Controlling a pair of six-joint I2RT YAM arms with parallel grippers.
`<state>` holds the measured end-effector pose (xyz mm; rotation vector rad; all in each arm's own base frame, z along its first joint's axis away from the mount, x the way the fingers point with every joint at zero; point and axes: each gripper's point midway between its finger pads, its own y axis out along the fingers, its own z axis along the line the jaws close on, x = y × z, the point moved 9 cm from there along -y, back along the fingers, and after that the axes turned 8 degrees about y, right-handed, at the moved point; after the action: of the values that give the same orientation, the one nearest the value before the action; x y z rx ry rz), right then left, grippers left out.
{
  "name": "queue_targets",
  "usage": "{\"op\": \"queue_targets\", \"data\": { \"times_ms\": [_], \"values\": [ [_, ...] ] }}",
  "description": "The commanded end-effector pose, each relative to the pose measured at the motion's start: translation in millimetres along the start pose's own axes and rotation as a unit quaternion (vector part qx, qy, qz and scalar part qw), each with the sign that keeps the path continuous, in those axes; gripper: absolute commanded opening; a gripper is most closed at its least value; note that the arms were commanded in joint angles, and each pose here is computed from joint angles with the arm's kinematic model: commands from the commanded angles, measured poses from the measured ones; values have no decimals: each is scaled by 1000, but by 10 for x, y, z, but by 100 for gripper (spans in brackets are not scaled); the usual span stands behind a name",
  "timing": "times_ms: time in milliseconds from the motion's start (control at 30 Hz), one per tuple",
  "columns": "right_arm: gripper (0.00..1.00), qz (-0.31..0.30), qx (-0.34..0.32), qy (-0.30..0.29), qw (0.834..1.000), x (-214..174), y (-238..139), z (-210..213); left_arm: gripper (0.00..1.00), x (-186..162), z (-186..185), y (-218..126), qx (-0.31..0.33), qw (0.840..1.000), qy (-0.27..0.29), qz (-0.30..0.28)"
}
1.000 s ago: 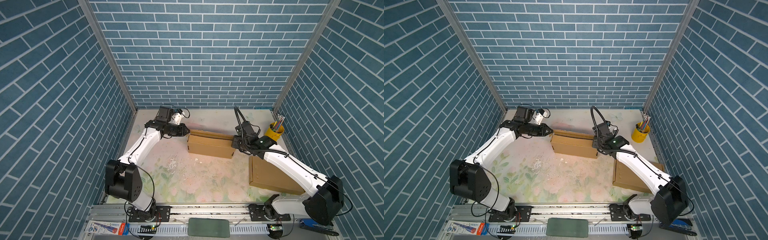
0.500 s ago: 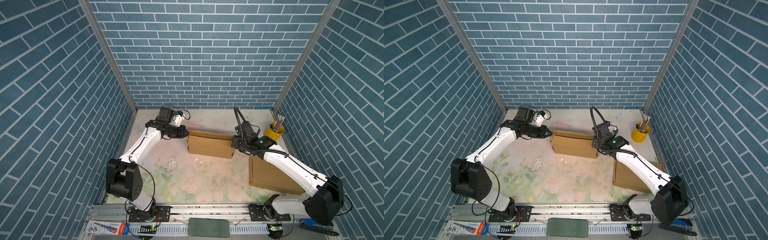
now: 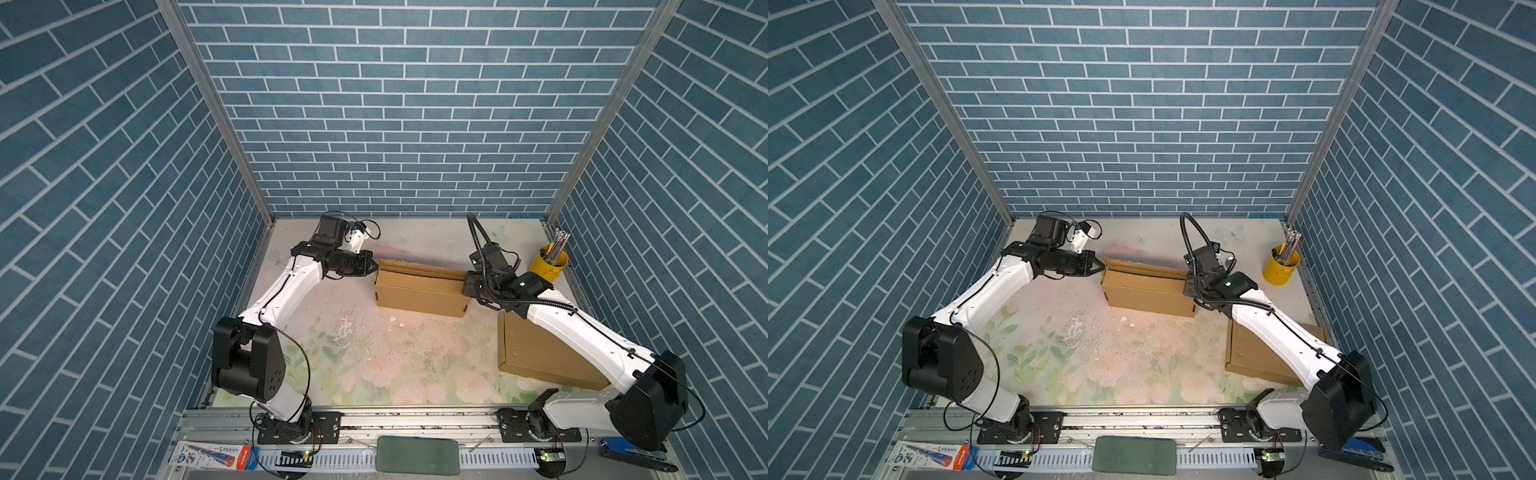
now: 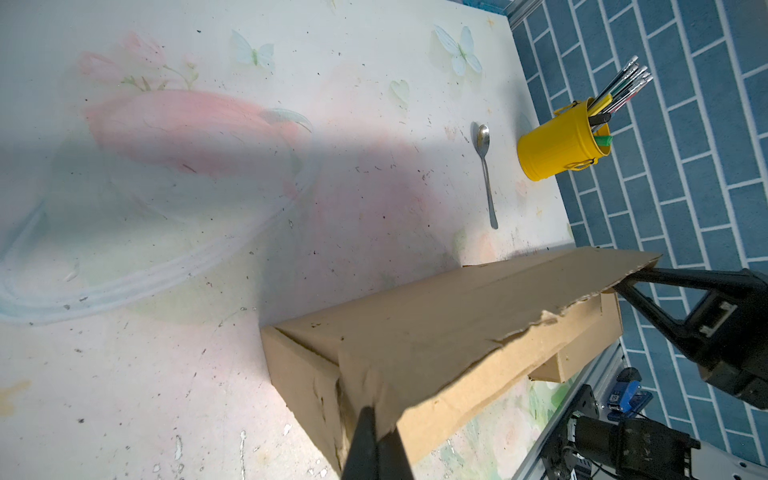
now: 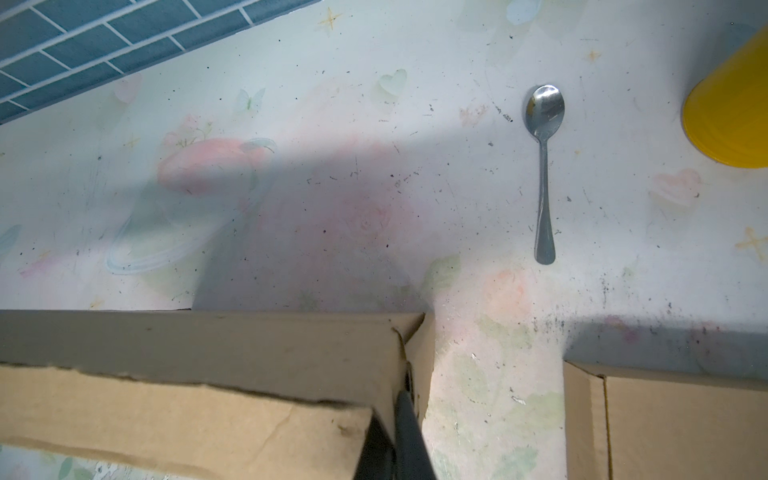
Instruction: Fold the paper box
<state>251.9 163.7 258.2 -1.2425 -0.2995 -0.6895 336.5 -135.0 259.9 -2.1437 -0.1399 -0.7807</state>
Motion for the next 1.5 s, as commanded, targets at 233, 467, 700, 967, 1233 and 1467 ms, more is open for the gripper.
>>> {"op": "queue_targets", "data": {
  "times_ms": [233,467,700,967,1233,1467],
  "values": [
    [0,27,-36,9,999,-127,80,-103,0,-251,102,127,7,999,-13,32],
    [0,29,-34,13,999,-126,80,-95,0,-336,137,181,5,999,-19,37],
    [0,34,-27,6,999,-112,56,-69,0,-456,141,237,15,998,-17,54],
    [9,61,34,-44,997,-17,-130,97,0,-467,150,228,26,998,-16,56],
    [48,106,106,-96,984,81,-338,145,0,-427,140,225,31,998,-11,51],
    [78,86,91,-232,965,334,-695,89,0,-414,134,241,32,998,-8,50]
  ]
}}
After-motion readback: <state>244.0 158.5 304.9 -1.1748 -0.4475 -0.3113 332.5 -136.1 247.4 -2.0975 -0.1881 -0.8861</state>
